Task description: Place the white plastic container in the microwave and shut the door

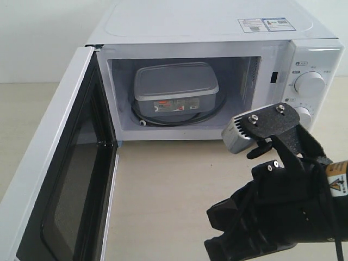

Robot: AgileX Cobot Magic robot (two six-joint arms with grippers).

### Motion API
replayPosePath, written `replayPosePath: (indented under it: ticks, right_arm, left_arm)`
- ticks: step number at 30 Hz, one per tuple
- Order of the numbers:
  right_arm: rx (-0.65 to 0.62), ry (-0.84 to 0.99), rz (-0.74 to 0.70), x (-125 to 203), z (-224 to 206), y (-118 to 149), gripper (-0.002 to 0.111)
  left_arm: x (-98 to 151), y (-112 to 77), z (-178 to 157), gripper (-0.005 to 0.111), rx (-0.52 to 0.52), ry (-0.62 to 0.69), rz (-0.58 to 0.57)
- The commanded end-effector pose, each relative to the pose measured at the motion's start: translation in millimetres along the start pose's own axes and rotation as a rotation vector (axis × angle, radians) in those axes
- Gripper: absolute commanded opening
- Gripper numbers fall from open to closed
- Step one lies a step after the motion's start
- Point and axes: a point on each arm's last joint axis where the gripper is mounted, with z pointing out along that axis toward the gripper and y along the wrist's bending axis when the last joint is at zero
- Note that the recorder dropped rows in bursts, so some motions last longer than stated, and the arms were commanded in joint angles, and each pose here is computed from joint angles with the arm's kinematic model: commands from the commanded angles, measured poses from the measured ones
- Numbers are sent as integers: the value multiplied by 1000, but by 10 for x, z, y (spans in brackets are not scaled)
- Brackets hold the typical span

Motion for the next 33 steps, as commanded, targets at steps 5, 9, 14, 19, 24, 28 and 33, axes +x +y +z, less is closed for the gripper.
replayPosePath:
  ticks: [5,9,14,19,24,28,33]
  right_arm:
    - [-5,-10,-2,-18,-26,12,0]
    - [-5,-10,-2,-18,-26,12,0]
    - [-5,-10,-2,-18,-26,12,0]
    - [-5,-10,-2,-18,-26,12,0]
    - [-5,-10,-2,-18,-26,12,0]
    - [-5,-10,-2,-18,-26,12,0]
    - [-5,-10,-2,-18,-26,12,0]
  left_arm:
    - [-191,-106,647,4,-203,471,-65]
    - [-73,8,871,4,-420,777,-49]
    - [425,192,790,4,-570,1184,-49]
    - [668,214,852,4,-410,1301,45]
    - [676,178,818,4,-411,1347,-6]
    - [719,129,795,4,-288,1426,40]
    - [853,113,820,4,-135,1641,99]
